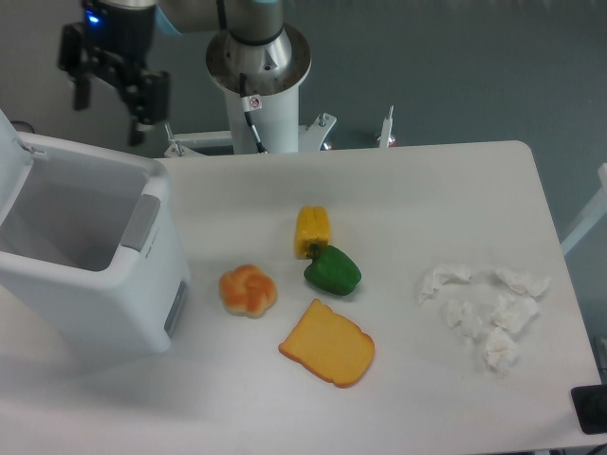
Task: Close the trash can
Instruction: 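Move the gripper above the raised lid of the white bin, then push the raised lid down with the gripper until it shuts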
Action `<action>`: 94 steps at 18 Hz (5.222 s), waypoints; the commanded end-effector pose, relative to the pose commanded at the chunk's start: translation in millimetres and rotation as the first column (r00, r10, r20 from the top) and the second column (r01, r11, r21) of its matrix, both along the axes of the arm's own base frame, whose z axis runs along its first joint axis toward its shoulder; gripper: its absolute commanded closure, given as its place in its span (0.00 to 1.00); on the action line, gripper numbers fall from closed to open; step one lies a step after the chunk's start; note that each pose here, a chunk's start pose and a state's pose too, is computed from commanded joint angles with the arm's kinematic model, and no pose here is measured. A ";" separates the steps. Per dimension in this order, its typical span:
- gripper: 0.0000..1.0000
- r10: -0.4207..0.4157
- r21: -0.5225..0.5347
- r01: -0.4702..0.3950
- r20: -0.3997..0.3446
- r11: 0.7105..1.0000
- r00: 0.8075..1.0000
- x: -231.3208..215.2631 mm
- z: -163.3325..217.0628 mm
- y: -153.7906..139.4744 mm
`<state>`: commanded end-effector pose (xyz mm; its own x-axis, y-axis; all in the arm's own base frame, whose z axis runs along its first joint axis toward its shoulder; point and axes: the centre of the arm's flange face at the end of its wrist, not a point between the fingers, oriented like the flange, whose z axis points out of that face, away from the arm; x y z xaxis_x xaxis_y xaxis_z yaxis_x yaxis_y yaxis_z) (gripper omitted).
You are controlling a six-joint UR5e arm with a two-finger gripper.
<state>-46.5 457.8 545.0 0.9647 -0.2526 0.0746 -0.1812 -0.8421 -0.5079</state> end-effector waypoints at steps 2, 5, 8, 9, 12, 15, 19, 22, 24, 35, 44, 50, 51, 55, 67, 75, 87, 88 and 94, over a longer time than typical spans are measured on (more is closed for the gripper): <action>0.00 0.015 -0.001 -0.015 0.016 1.000 1.000 6.5 2.3 2.1; 0.00 0.025 -0.005 -0.025 0.031 1.000 0.999 15.3 3.5 3.5; 0.00 0.016 -0.008 -0.016 0.039 1.000 0.999 25.4 4.3 7.0; 0.00 0.021 -0.002 -0.021 0.046 1.000 0.999 28.5 7.6 8.7; 0.00 0.049 0.043 -0.051 0.048 0.998 0.998 29.4 16.0 17.2; 0.00 0.048 0.048 -0.051 0.052 0.998 0.998 33.4 18.3 20.0; 0.00 0.043 0.051 -0.046 0.063 0.998 0.997 42.3 21.4 31.3; 0.00 0.048 0.065 -0.053 0.068 0.996 0.996 47.0 29.5 34.8; 0.00 0.053 0.077 -0.058 0.067 0.995 0.996 46.2 32.8 36.9; 0.00 0.064 0.112 -0.068 0.041 0.991 0.997 39.2 38.1 41.4; 0.00 0.144 0.132 -0.147 0.035 0.980 0.989 -2.0 42.3 37.7; 0.00 0.186 0.143 -0.189 0.030 0.972 0.982 -24.2 44.8 33.9; 0.00 0.192 0.144 -0.194 0.029 0.970 0.981 -26.9 45.5 32.9; 0.00 0.217 0.146 -0.218 0.028 0.965 0.976 -39.4 46.2 30.3; 0.00 0.256 0.108 -0.258 0.029 0.960 0.966 -72.8 18.7 45.8; 0.00 0.270 0.101 -0.271 0.023 0.957 0.962 -92.9 5.2 55.0; 0.00 0.305 0.040 -0.304 -0.004 0.952 0.952 -124.9 -31.2 70.5; 0.00 0.308 0.038 -0.307 -0.003 0.951 0.951 -127.8 -33.8 71.9; 0.00 0.314 0.032 -0.314 -0.007 0.949 0.949 -140.4 -42.5 73.8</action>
<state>-186.9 531.6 502.5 0.9963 0.0611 0.0603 0.0839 -0.8418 -0.5332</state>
